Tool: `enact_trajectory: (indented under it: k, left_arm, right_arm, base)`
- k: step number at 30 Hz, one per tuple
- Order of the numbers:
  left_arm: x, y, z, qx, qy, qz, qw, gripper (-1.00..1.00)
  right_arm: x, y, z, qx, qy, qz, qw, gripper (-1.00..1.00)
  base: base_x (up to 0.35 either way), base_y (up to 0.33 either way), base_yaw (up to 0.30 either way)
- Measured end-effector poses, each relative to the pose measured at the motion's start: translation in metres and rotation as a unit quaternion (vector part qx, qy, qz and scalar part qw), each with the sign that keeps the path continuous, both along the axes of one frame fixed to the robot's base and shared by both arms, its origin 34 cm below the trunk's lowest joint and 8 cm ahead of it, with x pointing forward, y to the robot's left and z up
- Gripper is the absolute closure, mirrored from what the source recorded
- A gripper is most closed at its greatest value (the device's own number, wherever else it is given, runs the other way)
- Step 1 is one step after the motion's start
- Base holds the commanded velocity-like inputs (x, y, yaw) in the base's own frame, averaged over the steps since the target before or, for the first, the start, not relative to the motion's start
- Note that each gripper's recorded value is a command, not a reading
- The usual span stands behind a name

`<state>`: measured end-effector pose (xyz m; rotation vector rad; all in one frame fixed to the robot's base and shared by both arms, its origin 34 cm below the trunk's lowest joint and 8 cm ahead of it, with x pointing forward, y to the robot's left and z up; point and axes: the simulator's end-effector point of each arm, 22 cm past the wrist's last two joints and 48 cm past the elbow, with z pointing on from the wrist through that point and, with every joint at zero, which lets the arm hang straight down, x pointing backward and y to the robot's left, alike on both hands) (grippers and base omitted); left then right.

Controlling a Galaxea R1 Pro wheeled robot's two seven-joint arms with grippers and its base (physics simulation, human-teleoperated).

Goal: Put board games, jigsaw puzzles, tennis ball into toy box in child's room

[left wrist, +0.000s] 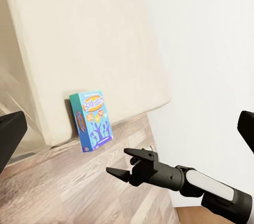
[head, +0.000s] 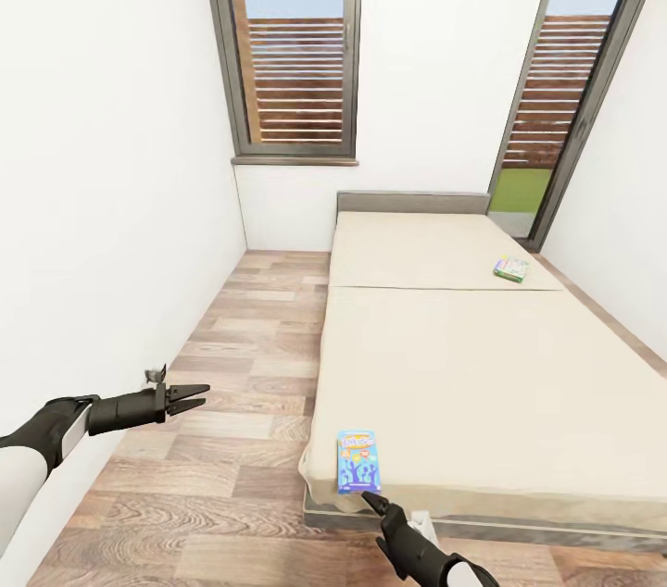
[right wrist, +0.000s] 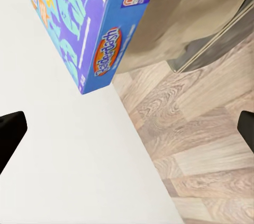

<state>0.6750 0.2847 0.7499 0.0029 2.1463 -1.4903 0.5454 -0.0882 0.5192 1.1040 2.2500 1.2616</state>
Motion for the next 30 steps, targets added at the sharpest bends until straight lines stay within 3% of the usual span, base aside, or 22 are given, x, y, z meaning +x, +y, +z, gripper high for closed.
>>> enact_trajectory:
  k: [30]
  left_arm:
    - [-0.0001,0.0008,0.0005,-0.001,-0.001,0.0,1.0,-1.0]
  right_arm:
    - [-0.0003,0.0007,0.0001,0.0,0.0,0.001,1.0,-1.0]
  base:
    - [0.028,0.013,0.0]
